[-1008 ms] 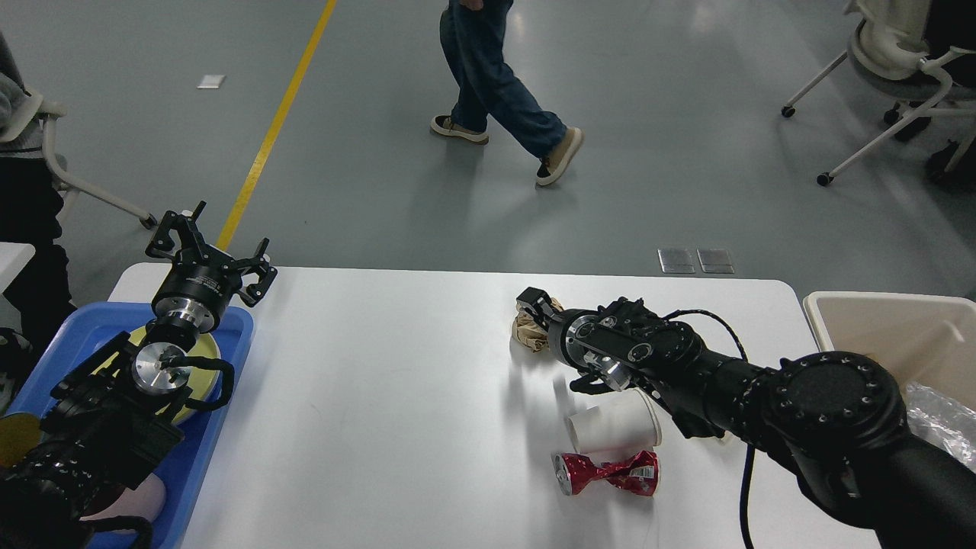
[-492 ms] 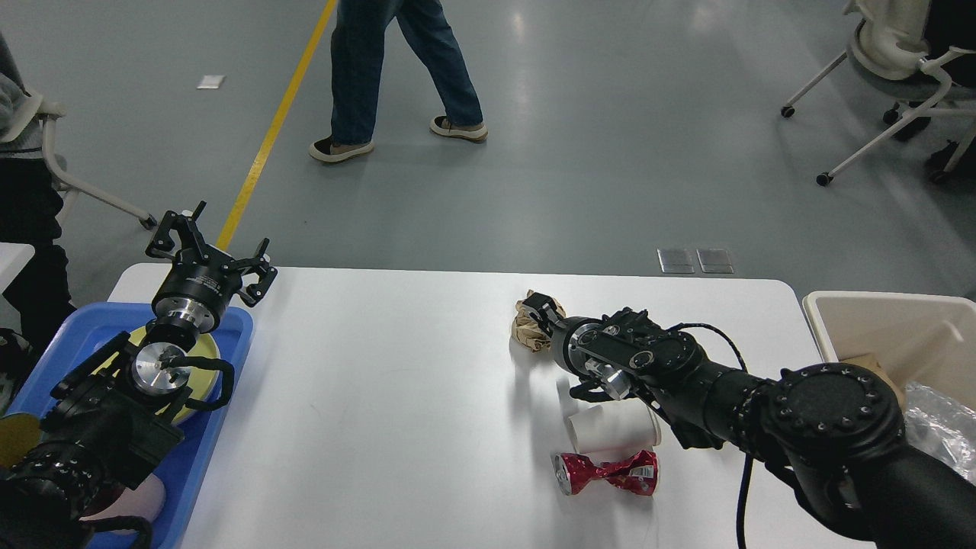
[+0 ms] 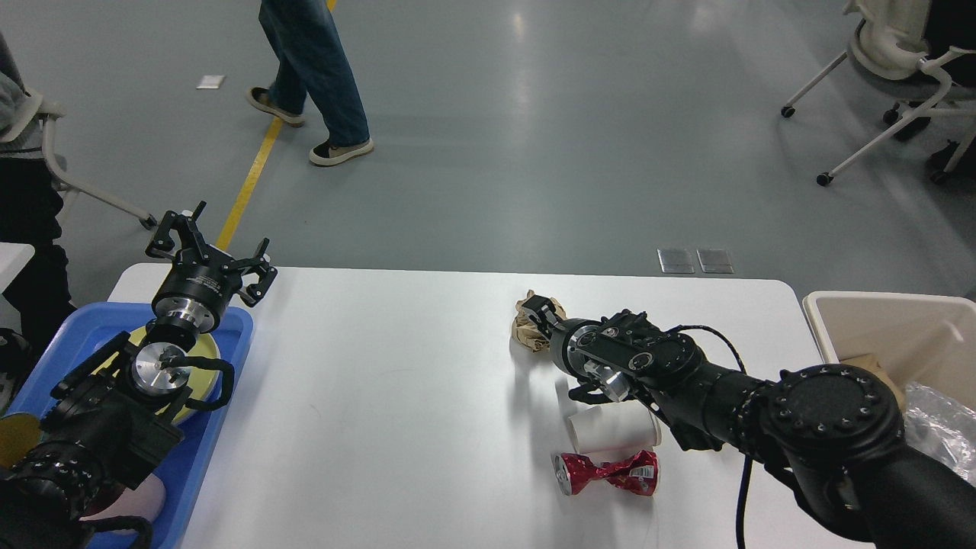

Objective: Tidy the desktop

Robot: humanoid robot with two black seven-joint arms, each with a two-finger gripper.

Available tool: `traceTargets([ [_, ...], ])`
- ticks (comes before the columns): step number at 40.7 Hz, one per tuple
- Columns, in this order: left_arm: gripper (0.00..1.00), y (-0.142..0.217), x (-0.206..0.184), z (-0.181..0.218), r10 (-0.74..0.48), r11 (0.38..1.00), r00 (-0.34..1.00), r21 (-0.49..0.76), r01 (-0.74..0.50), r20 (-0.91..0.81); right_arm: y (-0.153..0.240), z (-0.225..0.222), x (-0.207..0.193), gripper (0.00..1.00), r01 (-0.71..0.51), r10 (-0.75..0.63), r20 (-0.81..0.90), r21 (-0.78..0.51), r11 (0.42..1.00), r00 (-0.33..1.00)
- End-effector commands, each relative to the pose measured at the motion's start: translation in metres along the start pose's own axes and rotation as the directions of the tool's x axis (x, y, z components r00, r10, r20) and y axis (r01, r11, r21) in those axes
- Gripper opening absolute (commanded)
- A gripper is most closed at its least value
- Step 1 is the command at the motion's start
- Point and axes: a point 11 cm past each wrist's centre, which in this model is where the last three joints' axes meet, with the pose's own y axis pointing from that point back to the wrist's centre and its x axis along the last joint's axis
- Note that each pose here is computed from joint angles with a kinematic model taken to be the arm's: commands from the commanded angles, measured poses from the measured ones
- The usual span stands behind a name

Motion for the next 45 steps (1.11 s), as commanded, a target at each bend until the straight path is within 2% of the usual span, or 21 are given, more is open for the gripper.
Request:
traceTargets([
  [1,0.98,0.0,0.0,0.0,0.0,1.0,1.0,0.0,0.0,0.0,0.0,0.0001,-0.0001,0.97,0.001,-0.001,-0.001,0.0,1.0,1.0],
  [45,0.98,0.0,0.0,0.0,0.0,1.0,1.0,0.0,0.0,0.0,-0.0007,0.0031,-0.0021,0.96,-0.003,0.003,0.005,-0.004,1.0,1.0],
])
